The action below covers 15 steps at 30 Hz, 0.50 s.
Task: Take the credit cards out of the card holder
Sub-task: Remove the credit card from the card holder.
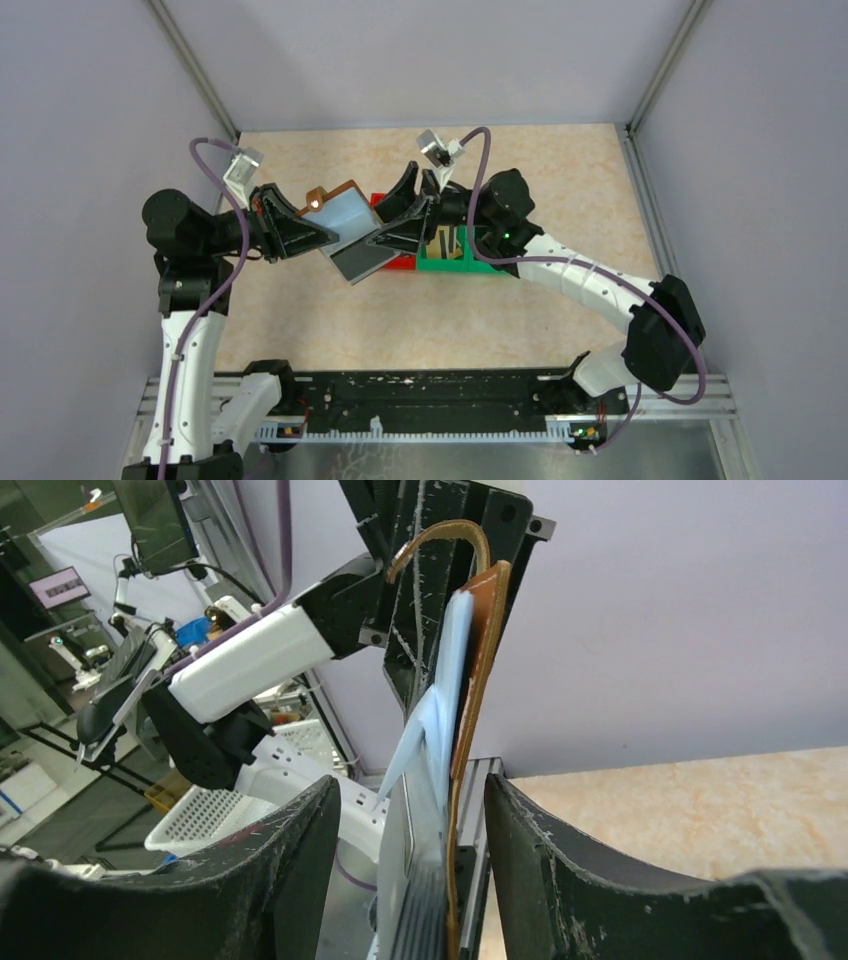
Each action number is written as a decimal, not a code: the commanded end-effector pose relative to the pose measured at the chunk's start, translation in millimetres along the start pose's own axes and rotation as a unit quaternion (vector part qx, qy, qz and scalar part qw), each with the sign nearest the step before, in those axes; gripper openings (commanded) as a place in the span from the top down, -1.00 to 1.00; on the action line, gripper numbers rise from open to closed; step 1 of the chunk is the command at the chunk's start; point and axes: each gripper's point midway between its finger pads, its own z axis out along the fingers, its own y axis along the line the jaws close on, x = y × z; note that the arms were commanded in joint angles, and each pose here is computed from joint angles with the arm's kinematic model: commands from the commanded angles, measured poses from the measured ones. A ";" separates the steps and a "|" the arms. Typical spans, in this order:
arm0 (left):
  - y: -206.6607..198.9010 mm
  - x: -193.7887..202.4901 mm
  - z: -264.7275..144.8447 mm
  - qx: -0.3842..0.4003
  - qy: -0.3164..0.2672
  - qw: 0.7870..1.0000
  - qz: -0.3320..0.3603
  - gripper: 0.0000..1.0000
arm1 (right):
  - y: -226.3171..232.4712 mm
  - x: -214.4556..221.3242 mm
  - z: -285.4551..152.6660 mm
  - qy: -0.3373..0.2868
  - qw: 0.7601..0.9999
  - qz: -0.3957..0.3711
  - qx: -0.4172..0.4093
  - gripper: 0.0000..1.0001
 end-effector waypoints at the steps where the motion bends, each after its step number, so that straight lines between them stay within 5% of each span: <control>1: -24.8 -8.4 -1.1 0.040 0.000 0.998 -0.045 0.98 | 29.6 -20.6 -12.5 -0.015 0.997 -0.061 -0.045 -0.07; 15: -35.6 -7.8 -2.5 0.052 0.001 0.994 -0.098 1.00 | 26.3 -30.4 -11.2 -0.025 0.996 -0.059 -0.056 0.14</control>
